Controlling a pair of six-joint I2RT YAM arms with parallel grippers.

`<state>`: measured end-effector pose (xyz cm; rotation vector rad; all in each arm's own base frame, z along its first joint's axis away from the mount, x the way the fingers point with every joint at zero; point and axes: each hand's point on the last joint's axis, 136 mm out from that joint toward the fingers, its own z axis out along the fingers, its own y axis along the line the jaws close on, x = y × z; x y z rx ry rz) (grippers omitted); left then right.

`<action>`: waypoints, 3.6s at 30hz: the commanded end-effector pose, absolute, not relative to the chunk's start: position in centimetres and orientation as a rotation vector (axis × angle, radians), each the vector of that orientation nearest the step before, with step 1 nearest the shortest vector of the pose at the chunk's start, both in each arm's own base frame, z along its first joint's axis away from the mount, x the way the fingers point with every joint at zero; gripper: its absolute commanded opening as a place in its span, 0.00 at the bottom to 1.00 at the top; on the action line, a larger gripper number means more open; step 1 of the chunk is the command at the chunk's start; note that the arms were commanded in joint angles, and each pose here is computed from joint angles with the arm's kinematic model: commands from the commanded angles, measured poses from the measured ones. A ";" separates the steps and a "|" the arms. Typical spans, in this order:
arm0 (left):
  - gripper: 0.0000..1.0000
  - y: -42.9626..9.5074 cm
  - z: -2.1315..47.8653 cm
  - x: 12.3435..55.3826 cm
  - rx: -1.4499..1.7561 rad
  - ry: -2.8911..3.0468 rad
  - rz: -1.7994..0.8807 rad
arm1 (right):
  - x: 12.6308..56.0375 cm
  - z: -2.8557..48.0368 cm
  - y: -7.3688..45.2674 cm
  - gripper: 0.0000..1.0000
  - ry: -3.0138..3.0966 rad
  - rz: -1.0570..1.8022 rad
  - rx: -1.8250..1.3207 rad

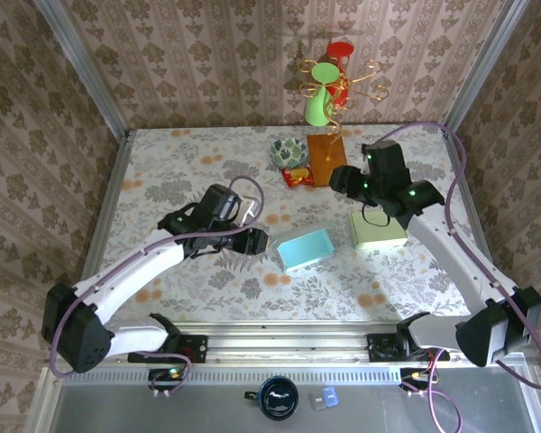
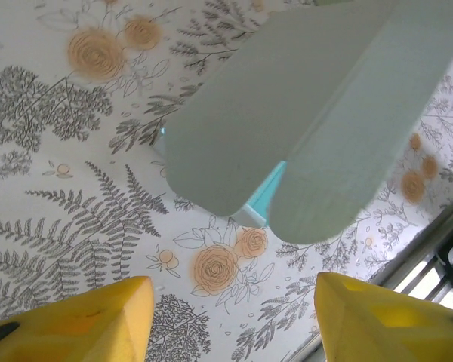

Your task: Fold the paper box

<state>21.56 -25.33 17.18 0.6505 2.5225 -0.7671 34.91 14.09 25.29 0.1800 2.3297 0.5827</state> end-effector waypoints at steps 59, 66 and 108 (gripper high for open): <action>0.14 -27.9 12.2 27.0 0.917 2.482 -0.212 | 37.0 12.6 16.4 0.58 2.279 0.250 -0.826; 0.10 -28.0 12.2 27.7 0.906 2.487 -0.216 | 37.5 13.3 16.6 0.39 2.276 0.257 -0.809; 0.00 -29.3 12.0 35.8 0.271 2.521 -0.480 | 40.6 16.0 19.7 0.00 2.316 0.352 0.102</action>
